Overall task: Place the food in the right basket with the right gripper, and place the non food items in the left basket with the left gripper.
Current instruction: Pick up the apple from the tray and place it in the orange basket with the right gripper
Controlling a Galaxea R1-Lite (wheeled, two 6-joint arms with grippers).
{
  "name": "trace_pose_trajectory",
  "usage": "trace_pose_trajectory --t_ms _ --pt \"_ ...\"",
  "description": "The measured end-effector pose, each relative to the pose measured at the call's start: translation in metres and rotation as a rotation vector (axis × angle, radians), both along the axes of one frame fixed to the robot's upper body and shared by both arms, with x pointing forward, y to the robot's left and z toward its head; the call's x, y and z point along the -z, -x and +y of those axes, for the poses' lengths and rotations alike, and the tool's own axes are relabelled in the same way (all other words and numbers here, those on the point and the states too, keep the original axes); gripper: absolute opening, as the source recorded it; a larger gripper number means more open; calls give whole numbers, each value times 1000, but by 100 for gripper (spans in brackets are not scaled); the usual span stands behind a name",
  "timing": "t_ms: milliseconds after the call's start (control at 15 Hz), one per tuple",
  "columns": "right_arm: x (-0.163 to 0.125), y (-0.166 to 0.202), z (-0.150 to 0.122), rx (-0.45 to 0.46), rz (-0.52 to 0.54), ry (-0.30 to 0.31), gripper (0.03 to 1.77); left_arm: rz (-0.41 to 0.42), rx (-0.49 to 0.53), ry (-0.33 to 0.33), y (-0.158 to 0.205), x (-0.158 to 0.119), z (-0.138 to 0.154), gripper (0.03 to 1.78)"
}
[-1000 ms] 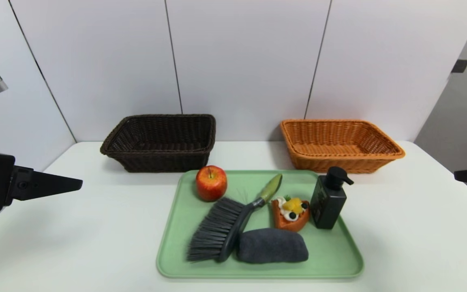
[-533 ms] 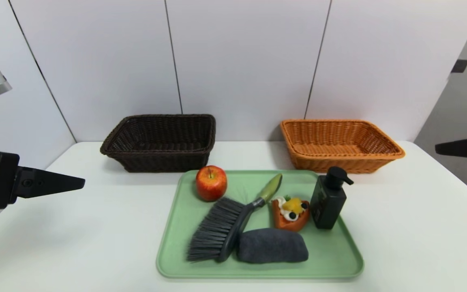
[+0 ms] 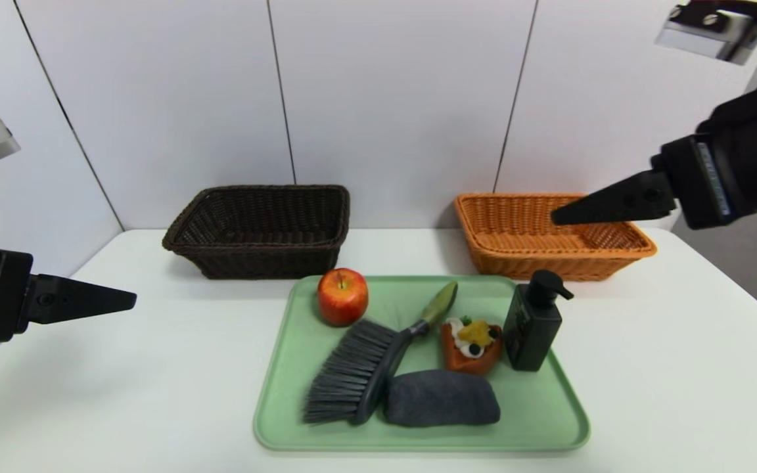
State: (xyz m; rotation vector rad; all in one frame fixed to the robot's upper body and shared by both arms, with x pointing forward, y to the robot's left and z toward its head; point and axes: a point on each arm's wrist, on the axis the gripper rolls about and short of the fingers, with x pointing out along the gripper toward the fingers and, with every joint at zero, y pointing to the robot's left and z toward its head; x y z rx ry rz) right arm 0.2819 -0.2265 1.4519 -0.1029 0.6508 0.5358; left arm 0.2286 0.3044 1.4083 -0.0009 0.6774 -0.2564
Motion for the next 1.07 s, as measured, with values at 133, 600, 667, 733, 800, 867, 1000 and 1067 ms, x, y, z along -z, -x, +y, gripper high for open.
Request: trace_pose_trajectory --t_ms 133,600,667,733,800,867,1000,1067 --pt "3 -19 23 -45 14 8 170 5 -5 2 0 1 0 169" --pt "46 -74 119 -191 43 39 170 37 -8 -2 -7 8 -1 169" --pt "57 -79 134 -213 47 45 170 46 -11 1 -7 10 -1 169" --pt "67 -83 148 -231 44 48 170 53 -12 1 -8 11 -1 169" --pt "76 -86 159 -240 42 54 170 57 -12 0 -9 12 -2 169" --pt "85 -89 169 -244 39 67 170 62 -12 -1 -10 13 -2 169" --pt "102 -93 185 -251 43 92 170 67 -12 -2 -11 14 -2 169" --pt "109 -95 190 -255 48 98 170 70 -12 -3 -12 15 -2 169"
